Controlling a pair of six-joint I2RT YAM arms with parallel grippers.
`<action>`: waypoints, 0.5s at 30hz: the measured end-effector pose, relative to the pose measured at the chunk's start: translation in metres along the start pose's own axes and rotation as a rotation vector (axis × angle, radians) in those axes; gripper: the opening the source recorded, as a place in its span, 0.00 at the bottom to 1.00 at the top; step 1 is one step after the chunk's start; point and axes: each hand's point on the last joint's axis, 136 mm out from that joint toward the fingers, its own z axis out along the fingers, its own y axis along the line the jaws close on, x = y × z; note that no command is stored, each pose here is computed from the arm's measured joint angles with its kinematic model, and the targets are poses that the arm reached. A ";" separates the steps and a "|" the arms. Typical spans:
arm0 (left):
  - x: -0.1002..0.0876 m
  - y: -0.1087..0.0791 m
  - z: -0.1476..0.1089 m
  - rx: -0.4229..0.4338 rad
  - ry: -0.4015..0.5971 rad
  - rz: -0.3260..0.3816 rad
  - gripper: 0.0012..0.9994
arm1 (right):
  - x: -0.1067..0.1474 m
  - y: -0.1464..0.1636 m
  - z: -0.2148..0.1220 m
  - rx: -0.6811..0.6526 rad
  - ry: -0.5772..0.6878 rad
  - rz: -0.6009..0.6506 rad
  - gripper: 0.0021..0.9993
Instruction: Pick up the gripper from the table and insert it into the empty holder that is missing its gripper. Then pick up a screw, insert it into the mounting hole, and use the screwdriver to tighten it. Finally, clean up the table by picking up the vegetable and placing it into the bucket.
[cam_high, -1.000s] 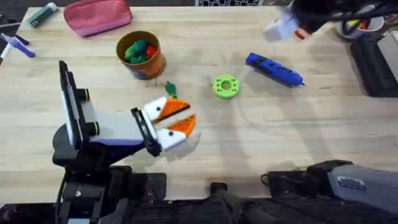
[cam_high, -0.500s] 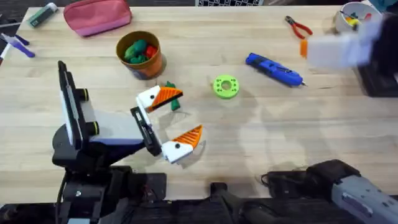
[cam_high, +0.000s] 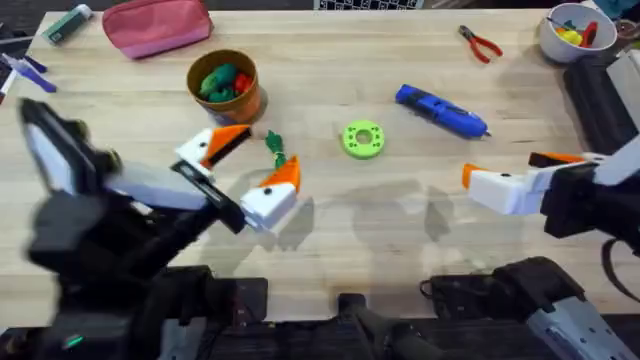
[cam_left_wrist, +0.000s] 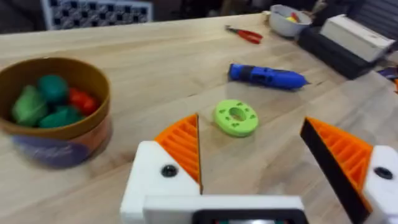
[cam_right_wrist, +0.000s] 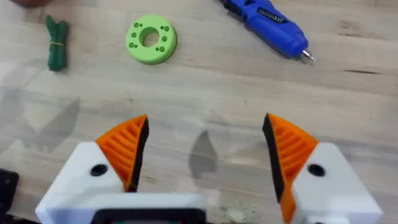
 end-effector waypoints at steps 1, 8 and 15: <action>-0.006 0.001 -0.004 -0.030 0.023 -0.015 0.99 | 0.001 0.000 0.001 0.000 0.001 0.005 0.99; -0.054 0.006 -0.032 -0.223 0.198 -0.089 0.99 | -0.001 0.000 0.001 -0.001 -0.009 0.017 0.99; -0.079 0.019 -0.046 -0.357 0.425 -0.180 0.99 | -0.003 0.000 0.001 -0.002 -0.016 0.022 0.99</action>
